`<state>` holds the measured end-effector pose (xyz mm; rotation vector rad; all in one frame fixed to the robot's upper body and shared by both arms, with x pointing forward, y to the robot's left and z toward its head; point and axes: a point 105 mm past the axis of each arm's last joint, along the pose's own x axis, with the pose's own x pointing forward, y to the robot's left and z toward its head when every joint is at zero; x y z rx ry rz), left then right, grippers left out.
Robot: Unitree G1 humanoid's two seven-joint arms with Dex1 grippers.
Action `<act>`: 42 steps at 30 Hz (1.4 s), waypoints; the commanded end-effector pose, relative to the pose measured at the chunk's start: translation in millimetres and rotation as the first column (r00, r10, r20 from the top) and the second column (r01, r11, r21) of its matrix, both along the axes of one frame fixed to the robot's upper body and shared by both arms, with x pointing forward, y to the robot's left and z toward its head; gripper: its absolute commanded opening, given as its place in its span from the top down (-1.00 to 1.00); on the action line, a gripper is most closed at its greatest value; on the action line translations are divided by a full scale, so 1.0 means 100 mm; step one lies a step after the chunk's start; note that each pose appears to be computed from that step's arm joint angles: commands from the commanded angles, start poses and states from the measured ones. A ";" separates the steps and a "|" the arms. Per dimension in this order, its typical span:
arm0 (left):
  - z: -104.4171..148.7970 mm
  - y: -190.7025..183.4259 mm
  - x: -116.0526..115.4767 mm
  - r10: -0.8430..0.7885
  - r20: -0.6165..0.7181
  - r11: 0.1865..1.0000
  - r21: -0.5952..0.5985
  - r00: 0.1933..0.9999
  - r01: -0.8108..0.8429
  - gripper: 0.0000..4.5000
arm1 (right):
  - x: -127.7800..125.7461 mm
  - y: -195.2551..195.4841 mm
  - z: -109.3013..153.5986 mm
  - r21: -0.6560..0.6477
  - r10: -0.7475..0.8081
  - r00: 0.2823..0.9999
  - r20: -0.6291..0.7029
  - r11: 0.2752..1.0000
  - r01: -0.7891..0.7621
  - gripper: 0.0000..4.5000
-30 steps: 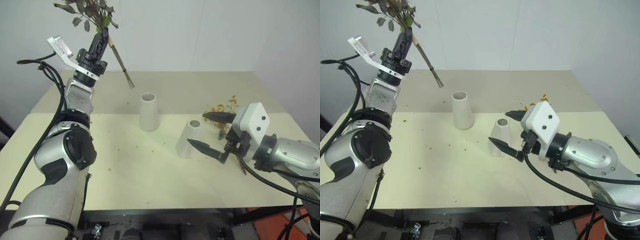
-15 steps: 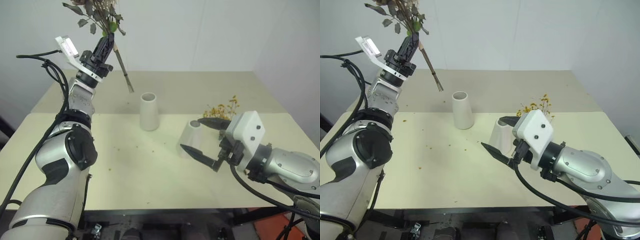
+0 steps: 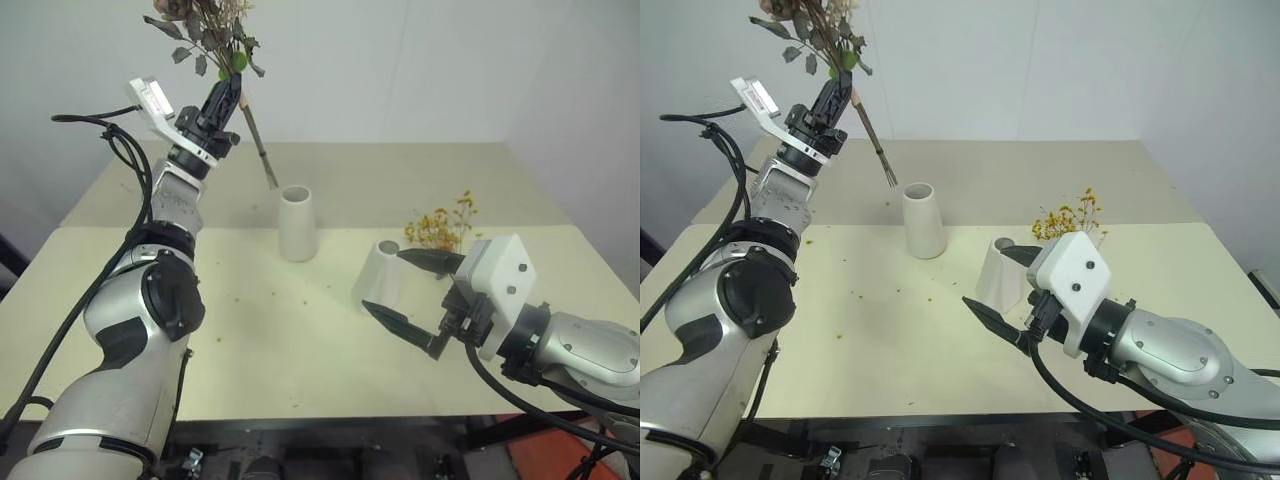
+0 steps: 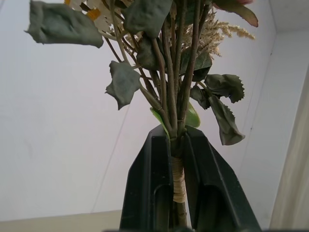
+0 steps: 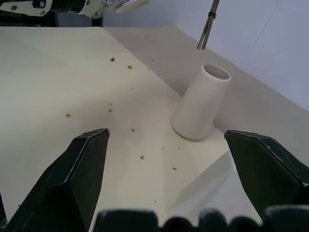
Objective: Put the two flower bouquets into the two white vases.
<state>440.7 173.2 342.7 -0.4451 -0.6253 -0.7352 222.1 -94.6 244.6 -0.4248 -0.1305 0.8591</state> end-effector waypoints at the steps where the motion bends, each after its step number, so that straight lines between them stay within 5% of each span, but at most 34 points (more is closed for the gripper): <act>1: 0.06 0.01 -0.01 0.033 0.029 0.999 0.019 0.999 -0.033 0.95 | -0.05 0.02 0.08 0.007 -0.001 0.999 0.047 1.000 0.000 -1.00; 35: -0.08 -0.17 0.05 0.050 -0.004 0.995 0.085 0.999 -0.050 0.95 | -0.03 0.03 0.07 0.030 -0.029 0.997 0.075 0.999 0.027 -1.00; 42: 0.10 -0.10 0.02 0.066 0.034 0.997 0.033 0.997 -0.067 0.95 | 0.00 0.05 0.06 0.041 -0.019 0.996 0.083 0.999 0.015 -1.00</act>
